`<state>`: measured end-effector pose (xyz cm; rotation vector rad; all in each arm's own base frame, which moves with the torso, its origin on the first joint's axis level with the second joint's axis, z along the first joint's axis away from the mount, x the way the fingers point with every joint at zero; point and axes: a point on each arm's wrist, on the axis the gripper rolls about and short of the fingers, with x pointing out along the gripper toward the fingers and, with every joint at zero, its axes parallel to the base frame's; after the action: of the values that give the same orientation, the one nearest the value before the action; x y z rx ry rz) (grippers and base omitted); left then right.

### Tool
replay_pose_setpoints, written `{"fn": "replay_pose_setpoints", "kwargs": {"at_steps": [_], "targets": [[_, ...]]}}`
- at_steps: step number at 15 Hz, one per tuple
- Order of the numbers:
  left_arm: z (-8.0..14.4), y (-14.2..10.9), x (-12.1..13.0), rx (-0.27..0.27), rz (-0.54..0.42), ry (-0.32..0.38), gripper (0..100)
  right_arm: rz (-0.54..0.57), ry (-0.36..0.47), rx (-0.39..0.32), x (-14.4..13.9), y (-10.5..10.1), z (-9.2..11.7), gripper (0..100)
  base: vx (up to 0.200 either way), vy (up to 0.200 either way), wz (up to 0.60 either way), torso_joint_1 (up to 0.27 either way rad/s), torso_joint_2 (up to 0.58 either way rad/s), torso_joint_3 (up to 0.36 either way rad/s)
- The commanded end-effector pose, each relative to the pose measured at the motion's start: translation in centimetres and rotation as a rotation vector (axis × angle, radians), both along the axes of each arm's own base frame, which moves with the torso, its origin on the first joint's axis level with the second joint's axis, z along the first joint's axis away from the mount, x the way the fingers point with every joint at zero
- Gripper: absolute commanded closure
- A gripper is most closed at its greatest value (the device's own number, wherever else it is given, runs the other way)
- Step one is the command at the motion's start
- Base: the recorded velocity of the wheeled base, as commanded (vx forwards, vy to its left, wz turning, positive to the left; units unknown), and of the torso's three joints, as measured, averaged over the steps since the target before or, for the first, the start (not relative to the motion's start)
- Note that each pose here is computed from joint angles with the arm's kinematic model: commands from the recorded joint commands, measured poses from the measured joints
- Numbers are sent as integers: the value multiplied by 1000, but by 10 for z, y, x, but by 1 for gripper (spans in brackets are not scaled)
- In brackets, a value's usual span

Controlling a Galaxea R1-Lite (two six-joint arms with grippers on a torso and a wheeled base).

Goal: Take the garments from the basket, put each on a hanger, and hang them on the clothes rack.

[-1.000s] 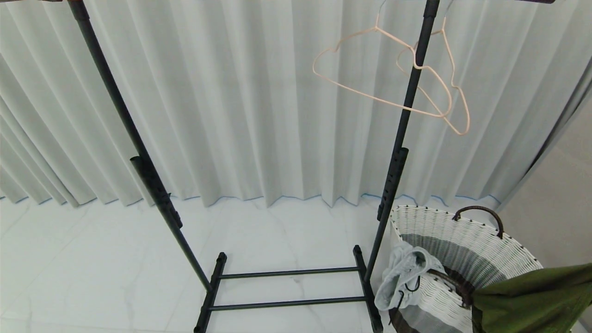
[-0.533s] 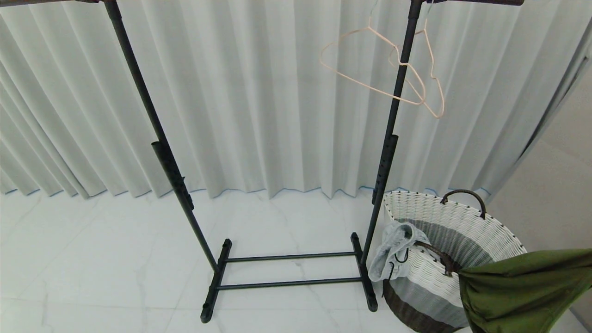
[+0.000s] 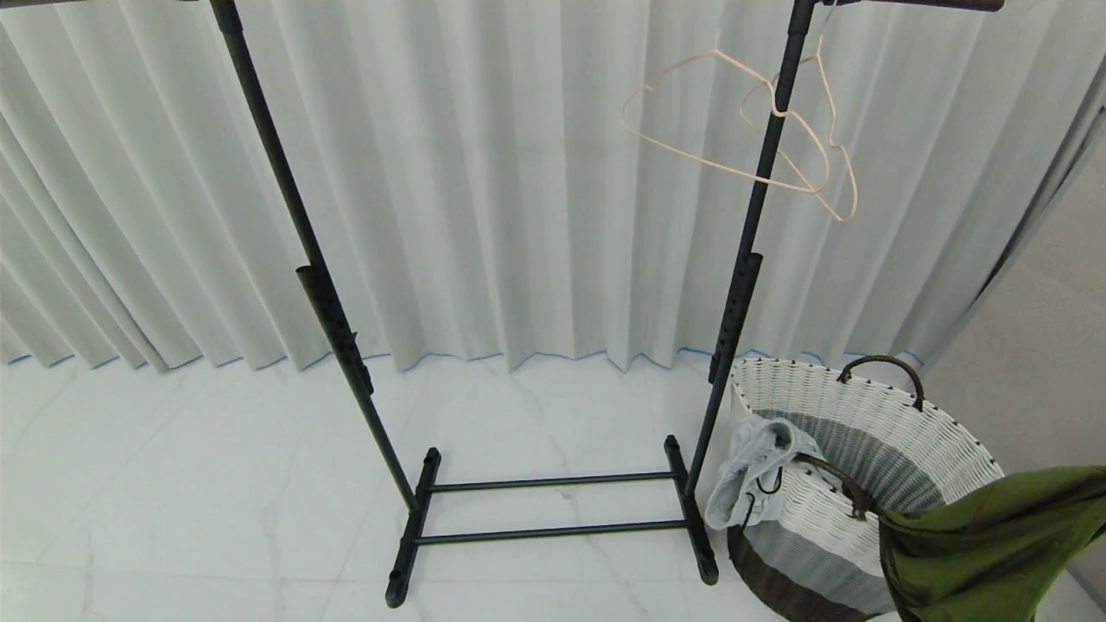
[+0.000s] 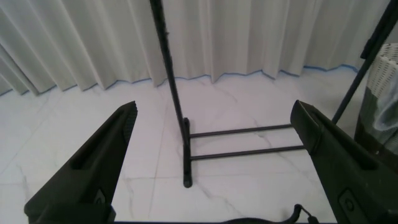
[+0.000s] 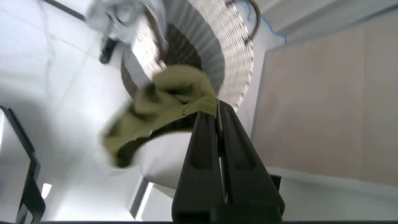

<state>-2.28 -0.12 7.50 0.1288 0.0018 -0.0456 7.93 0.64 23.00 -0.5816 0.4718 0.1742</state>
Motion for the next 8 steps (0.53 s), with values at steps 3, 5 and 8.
{"fn": "replay_pose_setpoints", "kwargs": {"at_steps": [3,5,8], "targets": [[0,0,0,0,1,0,0,15,-6,2,5,2,8,100,0,0,0,0,0,0],[0,0,0,-2,1,0,0,15,-1,13,10,3,14,100,0,0,0,0,0,0],[0,0,0,6,-1,0,0,41,13,11,11,5,25,100,0,0,0,0,0,0]]}}
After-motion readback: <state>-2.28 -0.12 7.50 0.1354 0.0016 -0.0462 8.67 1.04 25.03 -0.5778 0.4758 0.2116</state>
